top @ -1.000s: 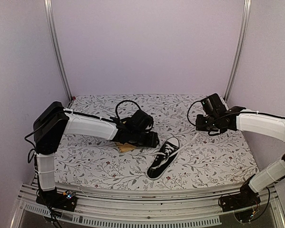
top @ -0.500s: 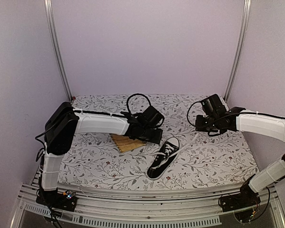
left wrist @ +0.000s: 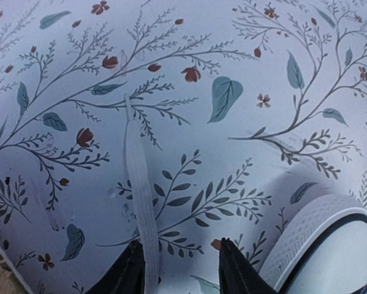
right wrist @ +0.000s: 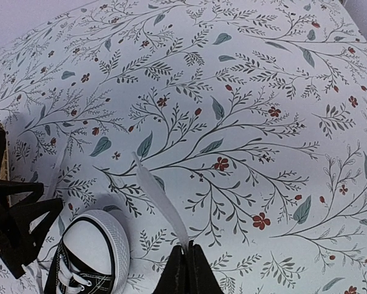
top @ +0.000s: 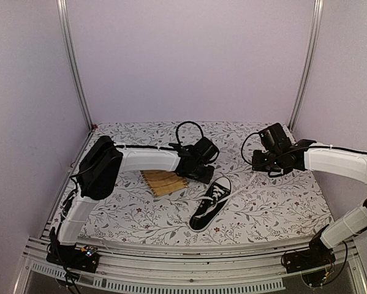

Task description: Tie the shoes

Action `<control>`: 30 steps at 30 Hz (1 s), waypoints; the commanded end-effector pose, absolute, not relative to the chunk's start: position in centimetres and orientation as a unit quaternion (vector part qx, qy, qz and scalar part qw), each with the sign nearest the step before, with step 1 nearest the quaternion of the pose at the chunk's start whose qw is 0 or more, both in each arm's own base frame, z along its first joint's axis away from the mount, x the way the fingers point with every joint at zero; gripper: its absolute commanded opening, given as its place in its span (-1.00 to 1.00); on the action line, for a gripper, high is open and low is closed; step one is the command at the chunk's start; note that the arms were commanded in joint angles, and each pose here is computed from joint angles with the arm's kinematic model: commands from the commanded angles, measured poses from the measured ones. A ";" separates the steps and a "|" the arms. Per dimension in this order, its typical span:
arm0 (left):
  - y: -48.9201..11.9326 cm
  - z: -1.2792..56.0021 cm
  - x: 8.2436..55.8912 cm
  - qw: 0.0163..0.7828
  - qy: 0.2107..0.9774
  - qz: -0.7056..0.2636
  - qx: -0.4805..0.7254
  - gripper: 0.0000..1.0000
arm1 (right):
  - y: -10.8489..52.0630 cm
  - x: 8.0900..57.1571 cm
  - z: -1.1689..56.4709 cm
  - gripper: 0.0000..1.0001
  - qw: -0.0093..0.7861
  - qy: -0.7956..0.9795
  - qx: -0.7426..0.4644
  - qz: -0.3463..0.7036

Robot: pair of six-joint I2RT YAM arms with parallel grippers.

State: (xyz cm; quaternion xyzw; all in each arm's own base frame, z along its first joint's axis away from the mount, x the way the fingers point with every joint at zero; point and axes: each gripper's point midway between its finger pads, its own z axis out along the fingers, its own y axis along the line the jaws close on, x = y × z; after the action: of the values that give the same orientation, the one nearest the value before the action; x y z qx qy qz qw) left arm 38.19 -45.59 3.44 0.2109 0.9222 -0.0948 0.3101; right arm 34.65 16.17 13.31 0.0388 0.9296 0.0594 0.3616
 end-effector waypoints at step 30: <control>-43.4 19.5 36.5 0.449 0.824 -0.287 0.194 -1.00 | 18.8 29.0 13.9 -0.96 0.333 0.917 -0.005 0.220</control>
State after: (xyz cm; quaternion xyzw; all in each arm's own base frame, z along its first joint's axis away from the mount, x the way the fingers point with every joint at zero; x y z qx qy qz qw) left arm 36.88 -41.37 8.97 0.1923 0.9002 -0.1468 0.3622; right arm 30.02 16.00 11.96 0.0369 0.9348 0.1270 0.3298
